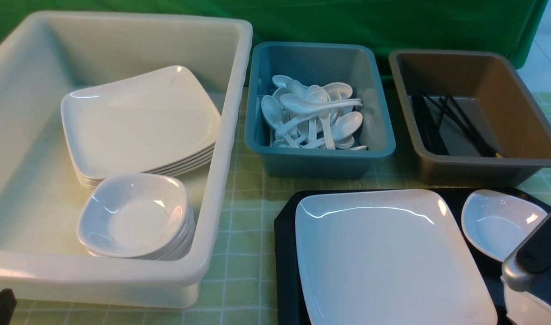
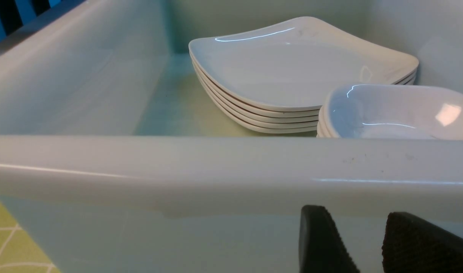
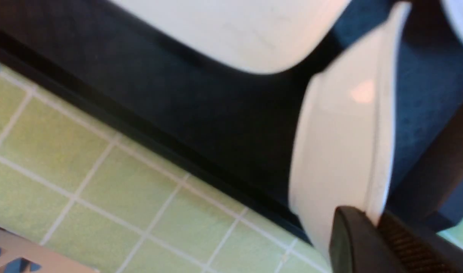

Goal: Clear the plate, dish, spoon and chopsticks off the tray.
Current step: Use the right arm to put the small plate into the large storage box on the left

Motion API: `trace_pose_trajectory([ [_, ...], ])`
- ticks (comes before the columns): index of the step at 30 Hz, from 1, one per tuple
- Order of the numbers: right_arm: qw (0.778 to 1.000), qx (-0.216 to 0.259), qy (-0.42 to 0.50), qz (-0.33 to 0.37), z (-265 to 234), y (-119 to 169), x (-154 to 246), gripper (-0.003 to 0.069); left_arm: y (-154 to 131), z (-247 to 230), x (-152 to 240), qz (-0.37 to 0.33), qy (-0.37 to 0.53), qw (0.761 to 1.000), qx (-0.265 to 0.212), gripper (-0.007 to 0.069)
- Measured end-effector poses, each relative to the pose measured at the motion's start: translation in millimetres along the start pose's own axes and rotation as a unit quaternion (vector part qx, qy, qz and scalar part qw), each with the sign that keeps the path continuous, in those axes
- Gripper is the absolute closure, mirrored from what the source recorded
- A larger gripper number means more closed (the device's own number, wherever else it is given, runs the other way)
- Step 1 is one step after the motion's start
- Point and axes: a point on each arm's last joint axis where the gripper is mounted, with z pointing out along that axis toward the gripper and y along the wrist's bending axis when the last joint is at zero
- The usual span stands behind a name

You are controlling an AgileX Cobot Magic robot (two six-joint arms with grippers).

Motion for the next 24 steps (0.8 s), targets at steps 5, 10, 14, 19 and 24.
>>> trace_pose_trajectory([
  [5, 1.000, 0.003, -0.005, 0.007, -15.6, -4.4, -5.2, 0.0631, 0.0, 0.0, 0.0, 0.001, 0.000, 1.000, 0.000, 0.0393],
  [10, 1.000, 0.007, -0.020, 0.015, -34.1, -9.7, -12.9, 0.0631, 0.0, 0.0, 0.0, 0.001, 0.000, 1.000, 0.000, 0.0393],
  [14, 0.999, 0.000, -0.049, 0.021, -54.3, -13.1, -21.9, 0.0631, 0.0, 0.0, 0.0, 0.001, 0.000, 1.000, 0.000, 0.0393],
  [19, 0.983, -0.058, -0.175, 0.008, -107.2, -12.8, -48.7, 0.0634, 0.0, 0.0, 0.0, 0.000, 0.000, 1.000, 0.000, 0.0393],
  [24, 0.934, -0.153, -0.317, -0.063, -146.2, 3.4, -96.0, 0.0634, 0.0, 0.0, 0.0, 0.000, 0.000, 1.000, 0.000, 0.0393],
])
